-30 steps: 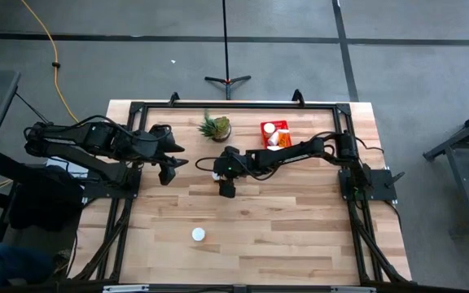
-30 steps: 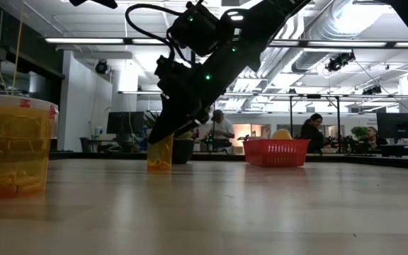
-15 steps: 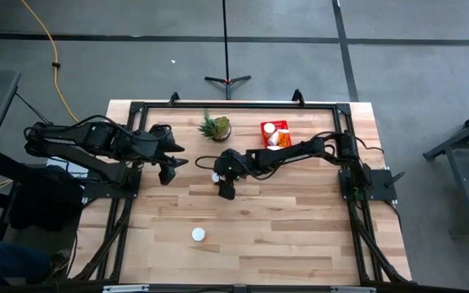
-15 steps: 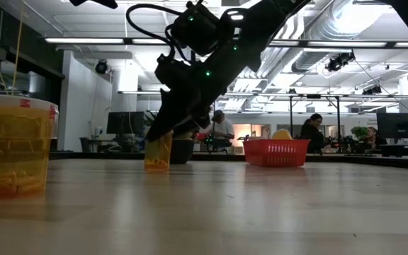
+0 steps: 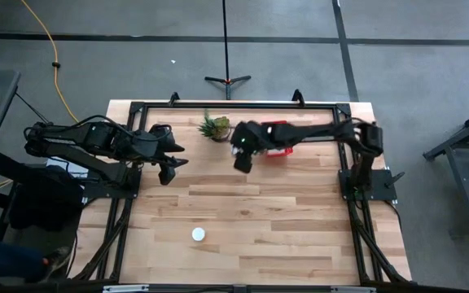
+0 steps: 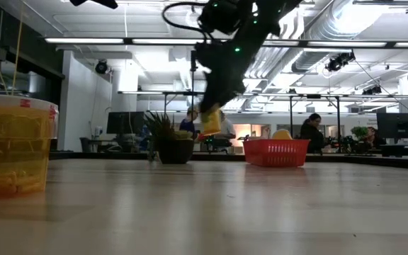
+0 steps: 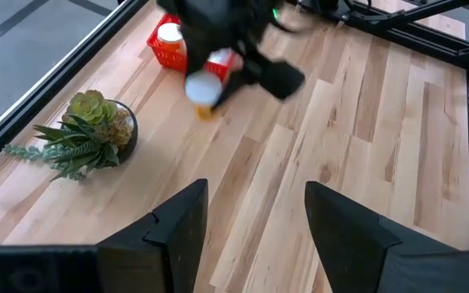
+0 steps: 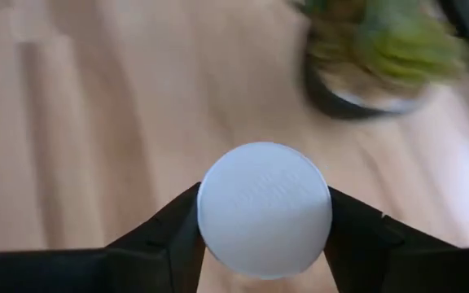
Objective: Pick and place pill bottles into a basket
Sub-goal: Put the top orange pill bottle into the red bin
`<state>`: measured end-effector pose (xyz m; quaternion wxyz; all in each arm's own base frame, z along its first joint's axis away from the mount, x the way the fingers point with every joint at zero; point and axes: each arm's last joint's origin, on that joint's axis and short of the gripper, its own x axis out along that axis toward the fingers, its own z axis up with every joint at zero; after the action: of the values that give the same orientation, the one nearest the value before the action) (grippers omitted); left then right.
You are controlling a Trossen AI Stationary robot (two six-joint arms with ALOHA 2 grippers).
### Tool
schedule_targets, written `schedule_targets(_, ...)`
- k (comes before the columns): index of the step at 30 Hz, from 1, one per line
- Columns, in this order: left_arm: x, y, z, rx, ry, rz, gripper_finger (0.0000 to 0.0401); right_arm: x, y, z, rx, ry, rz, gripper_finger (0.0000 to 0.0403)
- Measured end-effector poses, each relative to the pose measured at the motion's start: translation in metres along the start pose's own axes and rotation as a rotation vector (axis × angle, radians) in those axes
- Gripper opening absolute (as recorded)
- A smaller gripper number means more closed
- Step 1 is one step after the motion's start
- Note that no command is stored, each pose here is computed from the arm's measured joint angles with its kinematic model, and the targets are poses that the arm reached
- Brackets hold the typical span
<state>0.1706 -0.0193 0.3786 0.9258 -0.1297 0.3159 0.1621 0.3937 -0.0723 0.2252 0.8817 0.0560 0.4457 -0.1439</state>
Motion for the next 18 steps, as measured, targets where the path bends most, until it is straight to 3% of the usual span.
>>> schedule_targets(4,0.0,0.0,0.0,0.0,0.0,0.0,0.0239,-0.022,-0.025,-0.003,0.002,0.054,-0.089,0.021)
schedule_targets(9,0.0,0.0,0.0,0.001,0.0,0.0,0.0239,-0.041,-0.052,-0.007,0.033,0.105,-0.143,0.0193)
schedule_targets(18,0.0,0.002,-0.003,0.012,0.029,0.015,0.0239,-0.045,-0.079,-0.032,0.132,0.217,-0.079,0.0205)
